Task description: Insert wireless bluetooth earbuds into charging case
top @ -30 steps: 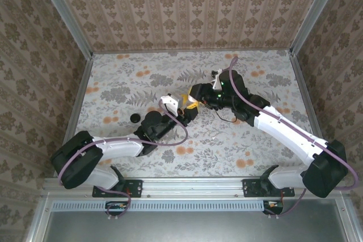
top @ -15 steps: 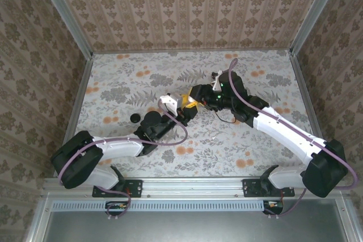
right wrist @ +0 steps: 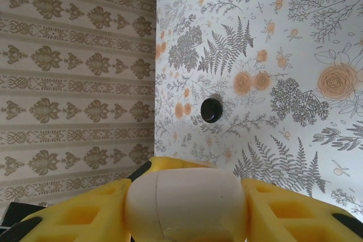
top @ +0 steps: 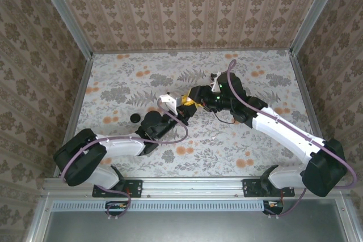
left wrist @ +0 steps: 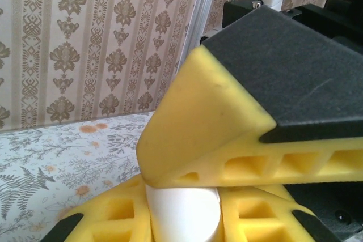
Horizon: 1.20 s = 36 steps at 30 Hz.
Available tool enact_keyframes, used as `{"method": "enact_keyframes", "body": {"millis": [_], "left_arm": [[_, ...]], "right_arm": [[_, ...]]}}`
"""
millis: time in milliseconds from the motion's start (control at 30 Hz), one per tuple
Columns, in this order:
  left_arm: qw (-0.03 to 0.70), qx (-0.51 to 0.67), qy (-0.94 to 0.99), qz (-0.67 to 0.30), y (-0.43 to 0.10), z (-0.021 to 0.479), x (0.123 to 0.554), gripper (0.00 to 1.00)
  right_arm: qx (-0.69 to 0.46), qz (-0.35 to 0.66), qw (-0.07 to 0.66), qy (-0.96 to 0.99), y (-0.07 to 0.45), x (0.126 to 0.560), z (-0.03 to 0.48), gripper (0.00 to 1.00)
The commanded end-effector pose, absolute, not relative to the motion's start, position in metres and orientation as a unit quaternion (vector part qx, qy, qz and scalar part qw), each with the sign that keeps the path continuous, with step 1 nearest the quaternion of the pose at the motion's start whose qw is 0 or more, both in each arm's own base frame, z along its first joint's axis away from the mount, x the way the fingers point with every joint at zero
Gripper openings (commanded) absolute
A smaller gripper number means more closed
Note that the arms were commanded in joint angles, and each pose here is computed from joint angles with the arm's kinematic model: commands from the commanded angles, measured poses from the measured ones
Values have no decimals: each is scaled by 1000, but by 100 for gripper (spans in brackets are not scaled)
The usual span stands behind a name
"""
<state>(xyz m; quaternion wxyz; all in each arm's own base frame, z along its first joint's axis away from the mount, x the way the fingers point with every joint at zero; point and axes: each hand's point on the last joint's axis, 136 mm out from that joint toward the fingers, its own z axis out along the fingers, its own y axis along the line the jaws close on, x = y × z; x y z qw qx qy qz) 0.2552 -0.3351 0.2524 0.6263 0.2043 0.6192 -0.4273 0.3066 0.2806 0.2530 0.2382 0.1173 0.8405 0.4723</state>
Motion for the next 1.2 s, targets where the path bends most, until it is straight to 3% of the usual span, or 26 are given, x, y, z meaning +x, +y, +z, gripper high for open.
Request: {"method": "enact_keyframes", "body": {"millis": [0,133,333,567,900,1167], "left_arm": [[627,214,602,-446,-339,269,256,10],[606,234,617,-444,-328,266,257,8],[523,330,632,-468,-313,268,239,8],[466,444,608,-466,-296,281,196,6],[419,504,572,-493,-289,297,165,3],[439,502,579,-468,-290,296,176,4]], "right_arm": [[101,485,244,834,280,297,267,58],[23,446,299,843,264,289,285,69],[-203,354,384,828,240,254,320,68],[-380,400,328,767,261,206,327,69],[-387,481,296,729,291,207,338,61],[-240,469,272,805,293,243,318,68]]}}
